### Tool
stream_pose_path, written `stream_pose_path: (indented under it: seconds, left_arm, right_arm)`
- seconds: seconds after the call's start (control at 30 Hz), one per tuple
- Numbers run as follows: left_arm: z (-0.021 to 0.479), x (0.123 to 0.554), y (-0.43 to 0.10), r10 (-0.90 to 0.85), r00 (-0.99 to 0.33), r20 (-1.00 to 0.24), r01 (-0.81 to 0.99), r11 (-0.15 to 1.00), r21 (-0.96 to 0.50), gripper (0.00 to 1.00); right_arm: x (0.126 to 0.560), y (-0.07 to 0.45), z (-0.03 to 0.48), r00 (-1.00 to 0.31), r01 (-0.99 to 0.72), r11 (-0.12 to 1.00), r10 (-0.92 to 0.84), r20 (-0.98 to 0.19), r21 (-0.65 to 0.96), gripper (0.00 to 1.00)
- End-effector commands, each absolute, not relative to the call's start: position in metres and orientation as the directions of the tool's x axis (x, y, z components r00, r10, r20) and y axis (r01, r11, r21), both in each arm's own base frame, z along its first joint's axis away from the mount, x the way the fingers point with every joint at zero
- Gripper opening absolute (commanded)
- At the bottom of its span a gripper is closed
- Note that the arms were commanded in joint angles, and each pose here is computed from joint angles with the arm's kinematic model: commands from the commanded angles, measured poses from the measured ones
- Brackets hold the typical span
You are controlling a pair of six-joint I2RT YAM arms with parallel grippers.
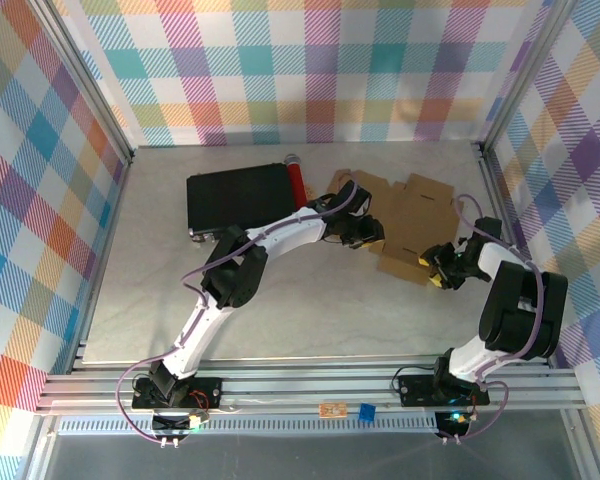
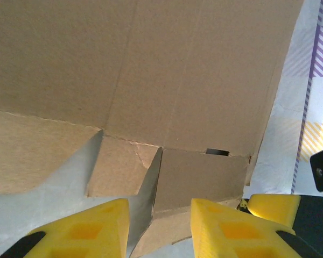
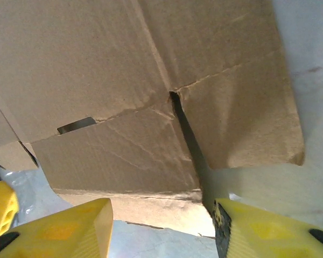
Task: Fold the paper box
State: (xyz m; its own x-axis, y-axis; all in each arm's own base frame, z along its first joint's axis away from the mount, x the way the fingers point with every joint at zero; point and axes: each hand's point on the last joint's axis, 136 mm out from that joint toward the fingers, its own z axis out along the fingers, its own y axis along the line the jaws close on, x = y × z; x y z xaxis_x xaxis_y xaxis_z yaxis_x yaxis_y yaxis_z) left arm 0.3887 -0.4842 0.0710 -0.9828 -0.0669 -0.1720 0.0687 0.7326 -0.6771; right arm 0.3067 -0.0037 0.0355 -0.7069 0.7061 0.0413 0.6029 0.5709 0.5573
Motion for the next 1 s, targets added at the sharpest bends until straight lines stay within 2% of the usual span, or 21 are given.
stream_pose_path:
  seconds: [0.0,0.27,0.7,0.87,0.97]
  left_arm:
    - [0.060,0.387,-0.489,-0.060,-0.990,-0.127,0.043,0.728,-0.685,0.34]
    - [0.038,0.382,-0.481,-0.031,-0.994,-0.109,0.045,0.771,-0.636,0.33]
    - [0.022,0.376,-0.477,-0.008,-0.997,-0.076,0.041,0.792,-0.610,0.33]
    - [0.021,0.375,-0.477,-0.004,-0.997,-0.072,0.041,0.790,-0.611,0.32]
    - [0.024,0.376,-0.478,-0.004,-0.997,-0.074,0.043,0.788,-0.615,0.32]
  right_arm:
    - [0.326,-0.003,0.047,-0.742,0.533,0.589,0.671,0.000,0.608,0.49]
    - [0.321,-0.016,0.054,-0.745,0.518,0.658,0.661,-0.090,0.546,0.50]
    - [0.331,-0.001,0.038,-0.771,0.502,0.608,0.637,-0.001,0.615,0.46]
    - [0.330,0.002,0.038,-0.766,0.509,0.592,0.643,0.014,0.625,0.40]
    - [0.333,0.002,0.046,-0.762,0.502,0.588,0.647,0.004,0.635,0.28]
